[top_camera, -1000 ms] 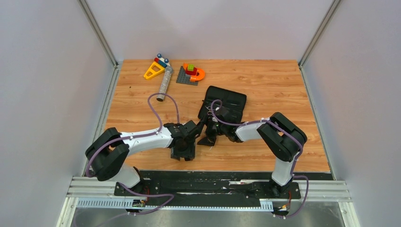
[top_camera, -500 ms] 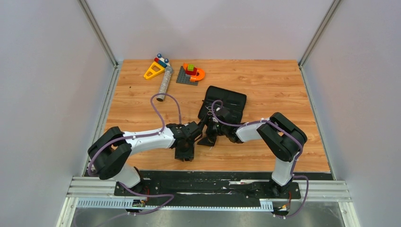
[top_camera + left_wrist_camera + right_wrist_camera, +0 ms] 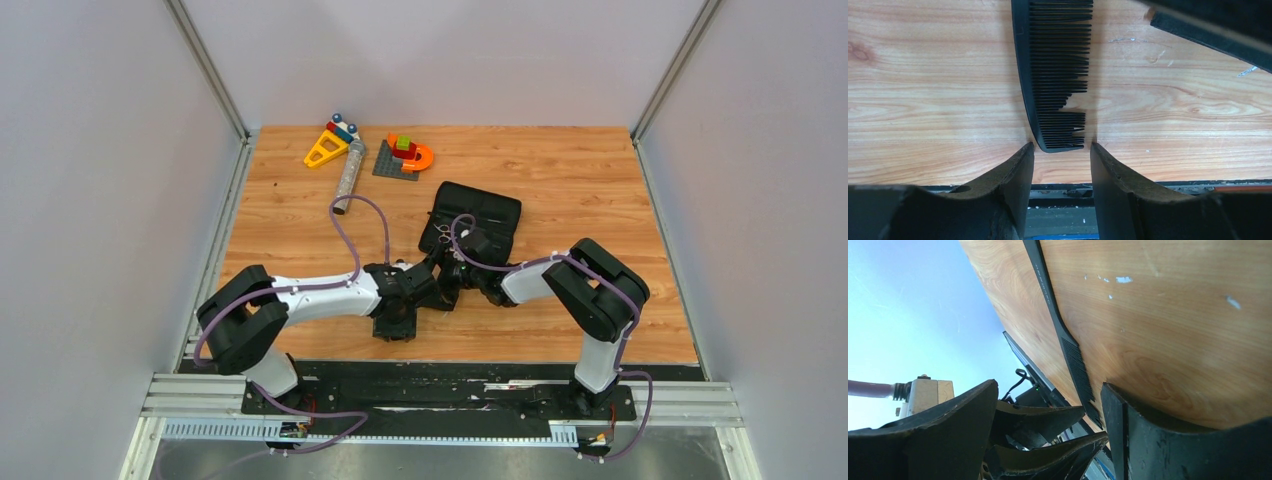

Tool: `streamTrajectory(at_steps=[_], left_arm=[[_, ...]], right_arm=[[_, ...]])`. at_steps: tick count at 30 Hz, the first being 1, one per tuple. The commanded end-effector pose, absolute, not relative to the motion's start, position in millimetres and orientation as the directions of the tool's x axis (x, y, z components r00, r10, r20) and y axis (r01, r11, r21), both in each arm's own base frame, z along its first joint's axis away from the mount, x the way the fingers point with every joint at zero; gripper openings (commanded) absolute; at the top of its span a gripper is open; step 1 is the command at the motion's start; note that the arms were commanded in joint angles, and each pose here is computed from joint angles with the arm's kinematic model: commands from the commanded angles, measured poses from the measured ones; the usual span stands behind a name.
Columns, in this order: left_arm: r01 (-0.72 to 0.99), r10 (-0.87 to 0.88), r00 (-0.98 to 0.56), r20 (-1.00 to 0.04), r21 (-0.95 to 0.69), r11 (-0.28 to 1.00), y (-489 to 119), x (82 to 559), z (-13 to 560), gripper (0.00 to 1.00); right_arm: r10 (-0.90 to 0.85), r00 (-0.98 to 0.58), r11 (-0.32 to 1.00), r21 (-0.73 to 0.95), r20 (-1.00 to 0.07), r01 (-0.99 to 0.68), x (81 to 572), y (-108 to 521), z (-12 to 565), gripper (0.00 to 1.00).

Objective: Sort the hair-cutting tools
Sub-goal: Pick up the comb at the center of the board.

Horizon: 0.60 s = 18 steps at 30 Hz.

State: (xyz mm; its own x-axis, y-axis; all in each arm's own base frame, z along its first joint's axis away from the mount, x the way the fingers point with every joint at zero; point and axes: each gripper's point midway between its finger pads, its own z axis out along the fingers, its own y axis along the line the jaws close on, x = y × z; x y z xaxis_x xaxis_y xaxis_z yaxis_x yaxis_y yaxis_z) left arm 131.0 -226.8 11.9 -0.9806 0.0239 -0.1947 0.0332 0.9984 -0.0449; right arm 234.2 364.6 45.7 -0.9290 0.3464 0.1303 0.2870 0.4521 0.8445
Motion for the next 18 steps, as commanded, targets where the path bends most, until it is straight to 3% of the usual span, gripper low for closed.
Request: streamTrajectory(at_steps=[1,8,18], left_arm=[[-0.022,-0.019,-0.984,-0.175,0.019,1.0,-214.6,120.0,-22.1,0.51],[-0.033,-0.03,-0.981,-0.192,0.014,0.999,-211.7,120.9,-26.8,0.39],[-0.022,-0.036,-0.978,-0.206,-0.068,0.997,-221.7,121.0,-22.5,0.31]], right_arm=[[0.403,-0.901,0.542,0.752,0.161,0.377,219.2,342.8,-1.4,0.78],[0.415,-0.894,0.533,0.751,0.17,0.39,220.6,344.5,-3.1,0.78],[0.444,-0.876,0.541,0.723,0.189,0.43,216.6,351.8,-10.6,0.78]])
